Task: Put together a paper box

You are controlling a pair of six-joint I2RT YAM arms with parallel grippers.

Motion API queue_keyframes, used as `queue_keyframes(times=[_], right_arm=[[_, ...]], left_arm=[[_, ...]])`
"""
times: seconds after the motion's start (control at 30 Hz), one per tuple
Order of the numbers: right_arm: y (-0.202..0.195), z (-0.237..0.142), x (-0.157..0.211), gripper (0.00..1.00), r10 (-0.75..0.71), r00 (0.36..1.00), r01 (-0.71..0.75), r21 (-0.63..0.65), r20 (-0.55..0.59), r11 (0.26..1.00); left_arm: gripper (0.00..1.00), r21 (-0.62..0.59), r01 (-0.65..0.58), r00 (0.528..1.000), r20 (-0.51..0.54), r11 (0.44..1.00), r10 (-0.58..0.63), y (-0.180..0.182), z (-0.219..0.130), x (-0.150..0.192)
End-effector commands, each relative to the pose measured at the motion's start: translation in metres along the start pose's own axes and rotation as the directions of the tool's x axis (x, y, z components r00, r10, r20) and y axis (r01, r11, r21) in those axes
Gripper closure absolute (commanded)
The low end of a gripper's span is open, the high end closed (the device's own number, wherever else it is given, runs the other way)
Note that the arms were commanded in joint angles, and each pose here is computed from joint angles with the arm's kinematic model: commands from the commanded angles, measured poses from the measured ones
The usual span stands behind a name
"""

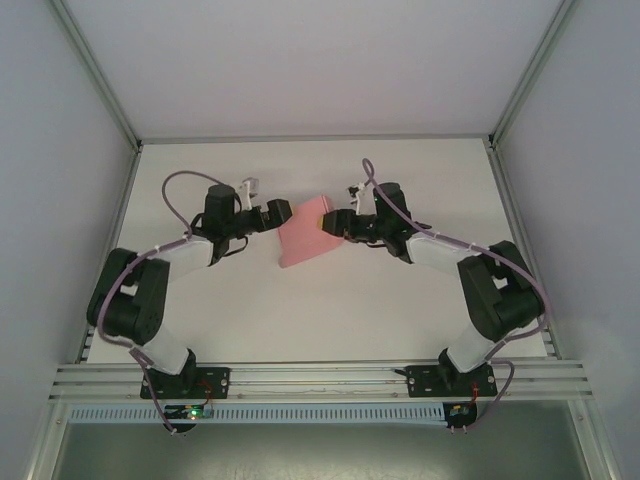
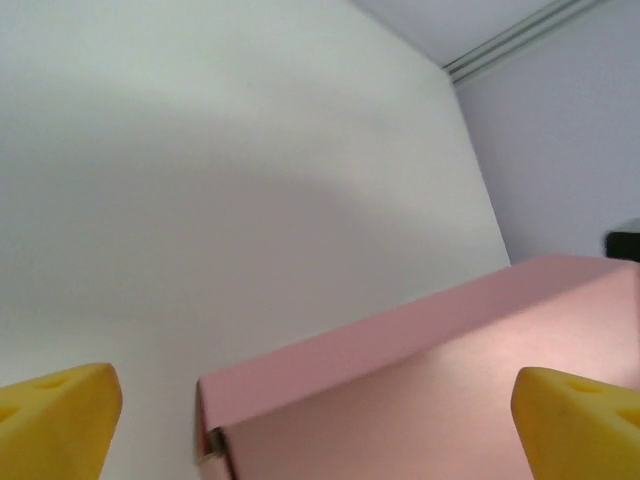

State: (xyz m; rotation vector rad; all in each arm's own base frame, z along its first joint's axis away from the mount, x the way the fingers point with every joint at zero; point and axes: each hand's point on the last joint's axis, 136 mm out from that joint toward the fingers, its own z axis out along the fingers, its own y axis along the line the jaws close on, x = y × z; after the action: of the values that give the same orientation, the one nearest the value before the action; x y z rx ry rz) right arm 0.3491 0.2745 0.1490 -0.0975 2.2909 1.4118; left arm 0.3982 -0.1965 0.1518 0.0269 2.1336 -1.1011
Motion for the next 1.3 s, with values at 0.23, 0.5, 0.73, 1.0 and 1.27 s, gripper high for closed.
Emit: queue_keyframes(times=[0.23,0.5,0.73,1.0,1.27], right_arm=[[-0.021,-0.039,-0.032,0.69,0.563,0.825,-0.564,0.012,0.047,0.826],[-0.022,-0.059,-0.033,0.71,0.680,0.731,-0.681,0.101,0.049,0.725],[-0.017,-0.066,-0.031,0.70,0.764,0.644,-0.763,0.095,0.024,0.640],[-0.013,-0.073,-0.043,0.70,0.788,0.613,-0.790,0.032,0.051,0.613],[-0.003,-0.072,-0.042,0.69,0.792,0.610,-0.792,0.006,0.014,0.610]], left_arm=[[0.00,0.002,-0.815,0.574,-0.136,0.580,0.807,-0.096,0.003,0.020],[0.00,0.048,-0.951,0.297,-0.118,0.304,0.948,-0.112,0.018,0.039],[0.00,0.044,-0.973,0.220,-0.146,0.228,0.965,-0.107,0.031,0.041],[0.00,0.101,-0.971,0.199,-0.152,0.215,0.968,-0.106,0.042,0.055],[0.05,0.091,-0.976,0.184,-0.156,0.199,0.971,-0.106,0.055,0.053]])
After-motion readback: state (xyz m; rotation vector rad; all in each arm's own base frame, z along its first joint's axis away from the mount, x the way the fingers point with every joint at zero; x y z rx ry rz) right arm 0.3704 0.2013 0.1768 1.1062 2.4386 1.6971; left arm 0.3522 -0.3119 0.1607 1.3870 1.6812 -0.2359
